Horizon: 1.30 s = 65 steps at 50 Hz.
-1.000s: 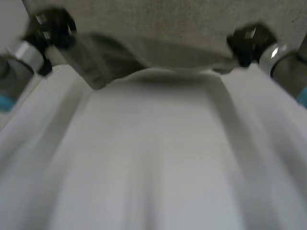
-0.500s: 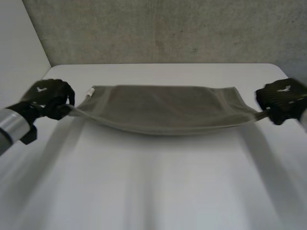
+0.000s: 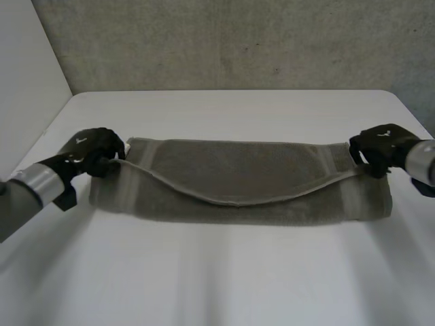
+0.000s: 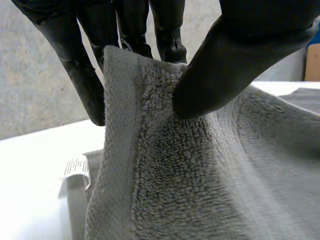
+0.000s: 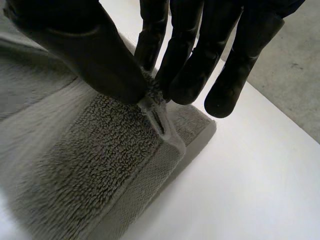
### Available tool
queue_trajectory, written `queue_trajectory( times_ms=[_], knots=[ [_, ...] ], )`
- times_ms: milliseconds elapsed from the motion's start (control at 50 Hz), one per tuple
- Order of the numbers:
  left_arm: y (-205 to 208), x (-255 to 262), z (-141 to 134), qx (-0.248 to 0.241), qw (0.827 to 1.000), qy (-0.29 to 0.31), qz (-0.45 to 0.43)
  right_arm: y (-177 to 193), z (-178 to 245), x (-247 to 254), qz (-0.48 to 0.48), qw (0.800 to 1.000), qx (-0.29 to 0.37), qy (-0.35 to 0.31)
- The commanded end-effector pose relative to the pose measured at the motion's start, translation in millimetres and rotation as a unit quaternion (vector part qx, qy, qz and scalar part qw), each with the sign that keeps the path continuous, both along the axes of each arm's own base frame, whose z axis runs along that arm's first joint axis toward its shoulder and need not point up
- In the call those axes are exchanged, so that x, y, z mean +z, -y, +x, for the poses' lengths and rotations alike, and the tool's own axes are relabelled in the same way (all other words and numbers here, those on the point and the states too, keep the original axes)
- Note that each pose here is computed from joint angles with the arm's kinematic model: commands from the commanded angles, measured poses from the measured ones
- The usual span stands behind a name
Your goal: Fold the towel.
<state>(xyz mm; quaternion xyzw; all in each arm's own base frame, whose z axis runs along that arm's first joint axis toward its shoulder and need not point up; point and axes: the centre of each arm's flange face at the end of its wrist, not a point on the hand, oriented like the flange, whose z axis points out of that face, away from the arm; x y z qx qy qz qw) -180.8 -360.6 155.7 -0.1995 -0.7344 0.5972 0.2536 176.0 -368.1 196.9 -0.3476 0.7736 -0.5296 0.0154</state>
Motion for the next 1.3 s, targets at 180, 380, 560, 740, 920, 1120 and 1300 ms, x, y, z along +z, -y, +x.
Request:
queue_trajectory(
  times_ms=[180, 380, 560, 740, 920, 1120, 1300],
  knots=[
    [82.5, -20.1, -21.1, 0.059, 0.997, 0.013, -0.048, 74.1, 6.4, -41.0, -0.022, 0.991, -0.124, 0.056],
    [102.2, -25.9, -39.9, 0.046, 0.996, 0.008, -0.078, 90.2, 21.0, -47.7, -0.062, 0.989, -0.121, 0.062],
    [113.3, -40.5, -44.4, 0.056, 0.995, 0.009, -0.081, 102.0, 30.8, -56.1, -0.112, 0.985, -0.114, 0.071],
    [114.2, -44.9, -43.6, 0.065, 0.995, 0.012, -0.077, 111.5, 32.4, -71.3, -0.114, 0.984, -0.123, 0.067],
    [106.9, -31.6, -39.9, 0.095, 0.994, 0.022, -0.048, 108.6, 32.4, -59.9, -0.11, 0.983, -0.13, 0.072],
    [76.1, -14.7, -38.5, 0.092, 0.995, 0.038, -0.008, 69.4, 23.6, -14.8, -0.066, 0.986, -0.132, 0.076],
    [28.7, 4.9, -31.3, 0.08, 0.993, 0.089, -0.019, 7.5, 14.2, -15.0, -0.023, 0.997, -0.079, 0.0]
  ],
)
